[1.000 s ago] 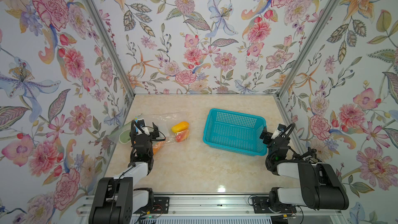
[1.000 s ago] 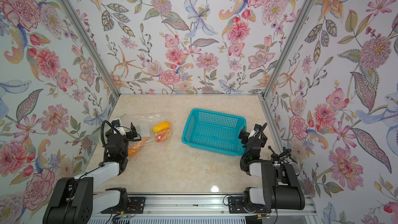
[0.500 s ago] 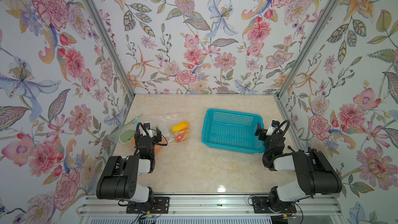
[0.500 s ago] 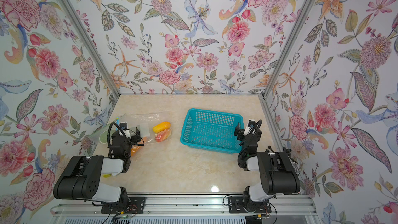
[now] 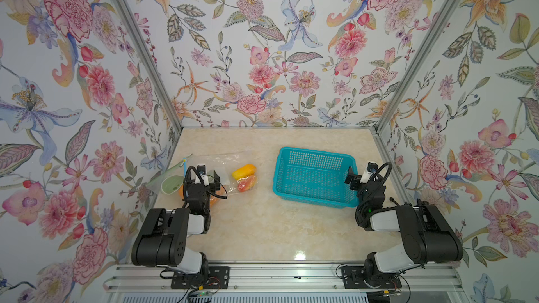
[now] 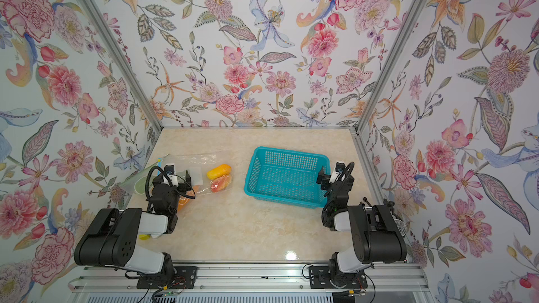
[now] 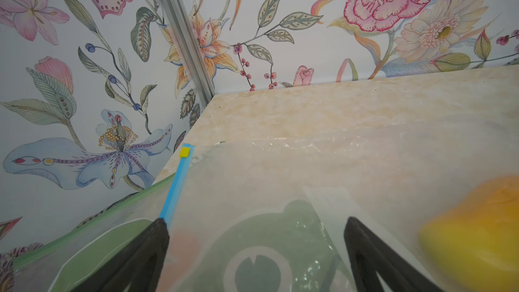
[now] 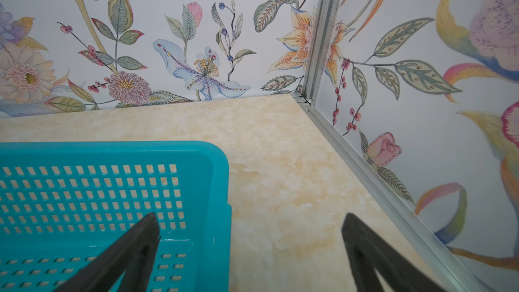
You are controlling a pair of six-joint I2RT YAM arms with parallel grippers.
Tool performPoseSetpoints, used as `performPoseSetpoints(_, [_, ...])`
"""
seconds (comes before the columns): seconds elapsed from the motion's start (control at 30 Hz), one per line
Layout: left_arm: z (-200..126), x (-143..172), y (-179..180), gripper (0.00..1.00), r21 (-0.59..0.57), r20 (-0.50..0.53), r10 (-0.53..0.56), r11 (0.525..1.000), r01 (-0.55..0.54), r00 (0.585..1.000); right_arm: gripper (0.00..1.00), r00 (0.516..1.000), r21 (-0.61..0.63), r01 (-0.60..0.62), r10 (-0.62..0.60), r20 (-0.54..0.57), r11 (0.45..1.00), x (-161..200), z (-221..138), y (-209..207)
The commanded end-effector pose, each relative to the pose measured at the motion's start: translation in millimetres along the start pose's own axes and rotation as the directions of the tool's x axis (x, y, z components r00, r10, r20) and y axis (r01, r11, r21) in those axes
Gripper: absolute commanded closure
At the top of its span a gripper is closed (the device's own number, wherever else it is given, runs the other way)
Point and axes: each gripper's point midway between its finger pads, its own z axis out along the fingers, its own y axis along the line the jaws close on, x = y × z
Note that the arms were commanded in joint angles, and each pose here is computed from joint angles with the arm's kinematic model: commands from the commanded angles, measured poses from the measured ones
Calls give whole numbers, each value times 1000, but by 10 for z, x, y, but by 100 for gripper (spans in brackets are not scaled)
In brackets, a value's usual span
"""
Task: Place the mango in a zip-top bag and seal the zipper
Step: Reset both arms
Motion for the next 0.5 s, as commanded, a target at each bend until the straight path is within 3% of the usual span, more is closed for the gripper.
performPoseSetpoints(0.0, [5, -107, -7, 1, -4, 43, 12, 1000, -12, 999, 0, 995, -3, 44, -44, -85, 999, 244, 4, 17])
performPoseSetpoints(0.47, [4, -114, -4, 1, -5, 45, 10, 1000, -10, 999, 0, 995, -4, 43, -43, -88, 999, 253, 6, 15])
